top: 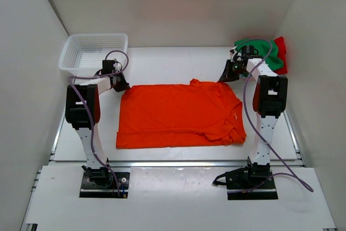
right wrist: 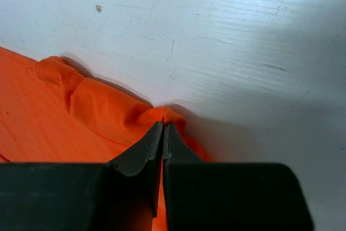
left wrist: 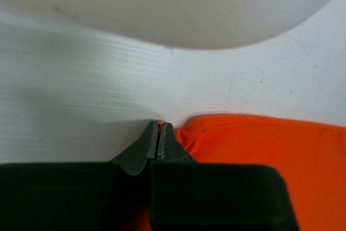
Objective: Fold and stack the t-shirts
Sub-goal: Grap the side of the flattened tshirt furthest away from the robot with both arms, then fold the other side of the tshirt into a rectangle
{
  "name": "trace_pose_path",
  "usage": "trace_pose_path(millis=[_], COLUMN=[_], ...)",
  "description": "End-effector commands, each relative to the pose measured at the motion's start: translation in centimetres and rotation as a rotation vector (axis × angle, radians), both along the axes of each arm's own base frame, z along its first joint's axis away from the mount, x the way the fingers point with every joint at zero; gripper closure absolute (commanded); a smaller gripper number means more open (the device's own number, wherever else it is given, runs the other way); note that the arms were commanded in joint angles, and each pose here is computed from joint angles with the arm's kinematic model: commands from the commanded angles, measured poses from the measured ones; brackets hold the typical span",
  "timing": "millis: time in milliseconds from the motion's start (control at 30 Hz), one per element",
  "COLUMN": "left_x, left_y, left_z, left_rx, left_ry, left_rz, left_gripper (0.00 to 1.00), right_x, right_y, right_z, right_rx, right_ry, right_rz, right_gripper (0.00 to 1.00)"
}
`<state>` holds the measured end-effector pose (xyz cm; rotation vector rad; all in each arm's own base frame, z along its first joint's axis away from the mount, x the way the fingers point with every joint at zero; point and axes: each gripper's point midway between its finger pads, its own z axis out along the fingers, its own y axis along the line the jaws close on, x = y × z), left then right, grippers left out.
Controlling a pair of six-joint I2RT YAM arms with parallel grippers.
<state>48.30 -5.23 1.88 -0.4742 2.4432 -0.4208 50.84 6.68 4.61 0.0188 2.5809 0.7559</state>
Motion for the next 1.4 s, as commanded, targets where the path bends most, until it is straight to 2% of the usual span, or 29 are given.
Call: trace_pose_path(millis=[0, 100, 133, 267, 633, 933, 1167, 1367], left_x=[0.2, 0.7, 0.9, 0.9, -3.2, -8.5, -12.1, -14.8], left_y=[-0.2, -0.2, 1.3, 2.2, 1.9, 1.9, 2.3, 1.8], left_z=[3.0, 4.3, 5.1, 7.7, 8.3, 8.0, 7.5, 7.7], left_rx=[-0.022, -0.019, -0.008, -0.007, -0.013, 0.002, 0.025, 0.037], left_ry=[-0.064, -0.089, -0.103, -0.157, -0.127, -0.107, -0.085, -0.084], left_rz=[-0.010, -0.013, 0.020, 0.036, 0.012, 0.001, 0.015, 0.001], left_gripper=[1.00, 1.00, 1.00, 1.00, 1.00, 1.00, 1.00, 1.00], right_x=[0.9, 1.5, 1.5, 0.7, -3.9, -11.4, -14.9, -18.1], right_y=[-0.2, -0.6, -0.8, -1.3, -1.1, -2.0, -2.3, -2.0], right_z=[1.4, 3.6, 4.5, 6.6, 10.6, 9.2, 9.0, 7.6], right_rx=[-0.002, -0.021, -0.024, -0.037, -0.037, -0.042, -0.055, -0.060], right_ry=[-0.058, -0.136, -0.158, -0.208, -0.287, -0.284, -0.313, -0.282], right_rz=[0.015, 0.009, 0.006, -0.005, 0.008, -0.017, -0.034, -0.051], right_gripper=[1.00, 0.99, 1.00, 1.00, 0.99, 1.00, 1.00, 0.99])
